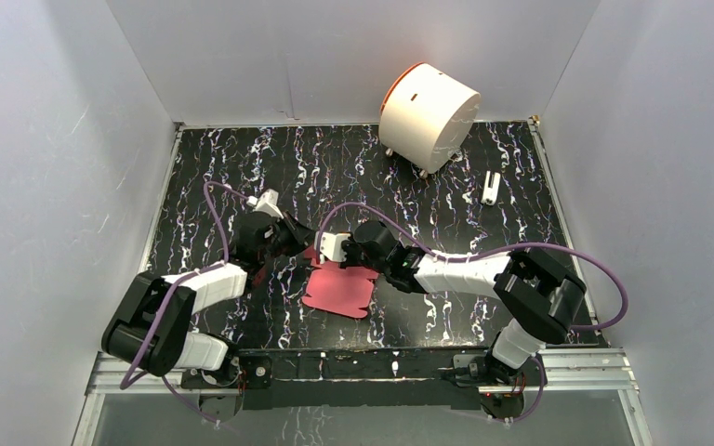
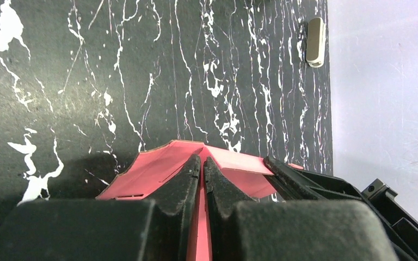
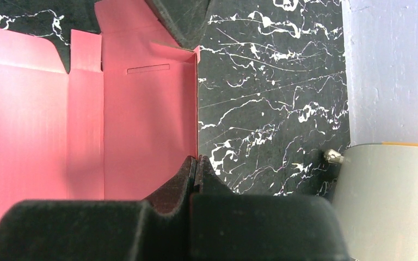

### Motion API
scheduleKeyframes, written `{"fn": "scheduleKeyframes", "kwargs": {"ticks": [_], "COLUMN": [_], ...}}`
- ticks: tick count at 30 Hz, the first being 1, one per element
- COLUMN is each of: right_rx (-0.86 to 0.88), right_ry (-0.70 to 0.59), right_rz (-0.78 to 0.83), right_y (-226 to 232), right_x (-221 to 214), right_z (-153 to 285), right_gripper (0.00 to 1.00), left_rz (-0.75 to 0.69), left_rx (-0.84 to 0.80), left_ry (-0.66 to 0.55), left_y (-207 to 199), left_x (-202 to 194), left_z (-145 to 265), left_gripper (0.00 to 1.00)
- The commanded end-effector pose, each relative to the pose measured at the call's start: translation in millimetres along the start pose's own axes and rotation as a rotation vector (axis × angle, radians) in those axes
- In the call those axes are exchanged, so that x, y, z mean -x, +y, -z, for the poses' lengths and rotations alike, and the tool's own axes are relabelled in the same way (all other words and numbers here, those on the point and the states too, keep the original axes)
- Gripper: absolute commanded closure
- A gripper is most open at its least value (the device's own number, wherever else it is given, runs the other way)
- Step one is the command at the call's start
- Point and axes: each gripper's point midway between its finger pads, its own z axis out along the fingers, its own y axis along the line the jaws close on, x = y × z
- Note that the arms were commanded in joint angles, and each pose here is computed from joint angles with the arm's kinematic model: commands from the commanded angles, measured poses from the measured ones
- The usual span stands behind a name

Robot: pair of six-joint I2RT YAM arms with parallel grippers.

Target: Fold the paper box

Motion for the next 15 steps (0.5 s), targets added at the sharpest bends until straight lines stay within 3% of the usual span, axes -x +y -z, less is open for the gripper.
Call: {"fn": "scheduleKeyframes", "kwargs": {"ticks": [1,15], "right_rx": [-0.094,-0.050], "right_ry": [-0.077,-0.046], "right_rz": [0.009,0.127], "right_y": [-24.9,9.5], "right_x": [23.2,11.2], "right_z": [4.8,-4.7], "right_gripper": [1.00,1.00], "left_rz": [0.028,-0.038], "left_rx": [-0.025,-0.024], "left_ry": [0.005,-0.028], "left_y": [-13.6,-12.1], "left_x": [-10.1,-11.6], "left_z": [2.7,-5.0], "left_gripper": [0.95,0.93]}}
